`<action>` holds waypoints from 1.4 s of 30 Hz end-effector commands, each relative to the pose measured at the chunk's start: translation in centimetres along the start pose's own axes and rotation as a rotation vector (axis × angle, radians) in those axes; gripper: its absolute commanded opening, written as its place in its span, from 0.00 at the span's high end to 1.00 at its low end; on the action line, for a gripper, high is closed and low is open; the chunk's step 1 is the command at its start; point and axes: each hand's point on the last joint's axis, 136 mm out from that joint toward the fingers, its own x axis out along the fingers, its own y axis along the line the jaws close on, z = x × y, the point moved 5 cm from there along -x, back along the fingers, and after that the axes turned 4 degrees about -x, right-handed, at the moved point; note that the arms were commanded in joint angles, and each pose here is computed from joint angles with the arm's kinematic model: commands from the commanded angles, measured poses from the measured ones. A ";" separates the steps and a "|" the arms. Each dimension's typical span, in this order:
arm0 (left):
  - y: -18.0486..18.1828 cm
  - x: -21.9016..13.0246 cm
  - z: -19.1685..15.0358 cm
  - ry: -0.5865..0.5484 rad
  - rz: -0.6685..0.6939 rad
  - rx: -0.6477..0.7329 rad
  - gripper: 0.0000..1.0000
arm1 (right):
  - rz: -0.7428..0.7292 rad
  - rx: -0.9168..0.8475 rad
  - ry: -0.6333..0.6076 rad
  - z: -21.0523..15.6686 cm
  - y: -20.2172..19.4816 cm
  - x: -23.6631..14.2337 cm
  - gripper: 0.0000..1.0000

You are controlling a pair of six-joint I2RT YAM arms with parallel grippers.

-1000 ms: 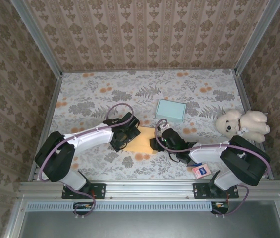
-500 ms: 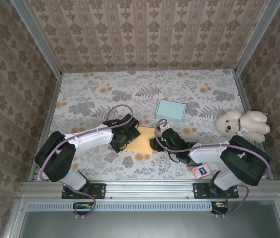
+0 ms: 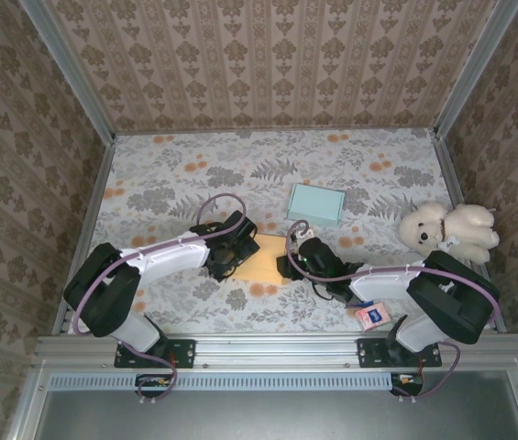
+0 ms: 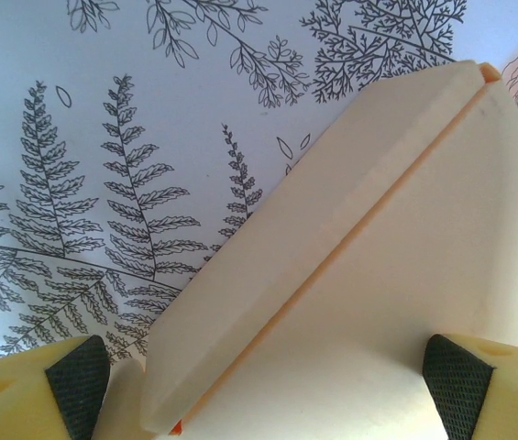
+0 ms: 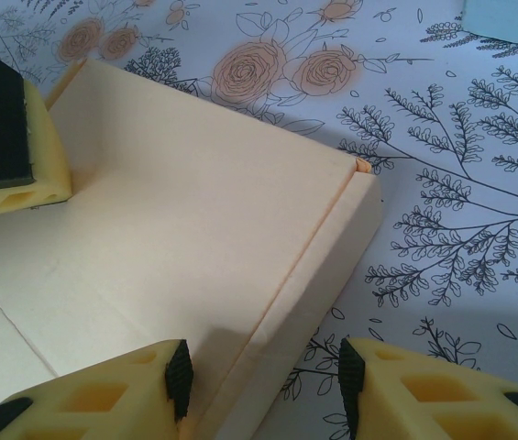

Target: Fold the paper box

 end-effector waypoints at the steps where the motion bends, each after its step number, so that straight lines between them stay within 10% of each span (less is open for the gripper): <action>1: 1.3 0.4 -0.2 0.026 0.046 -0.013 0.07 | 0.013 -0.036 0.080 -2.0 0.0 0.0 0.51; 42: 2.0 1.3 -1.5 0.044 0.016 -0.073 0.16 | 0.030 -0.027 0.078 -2.1 0.6 -0.1 0.51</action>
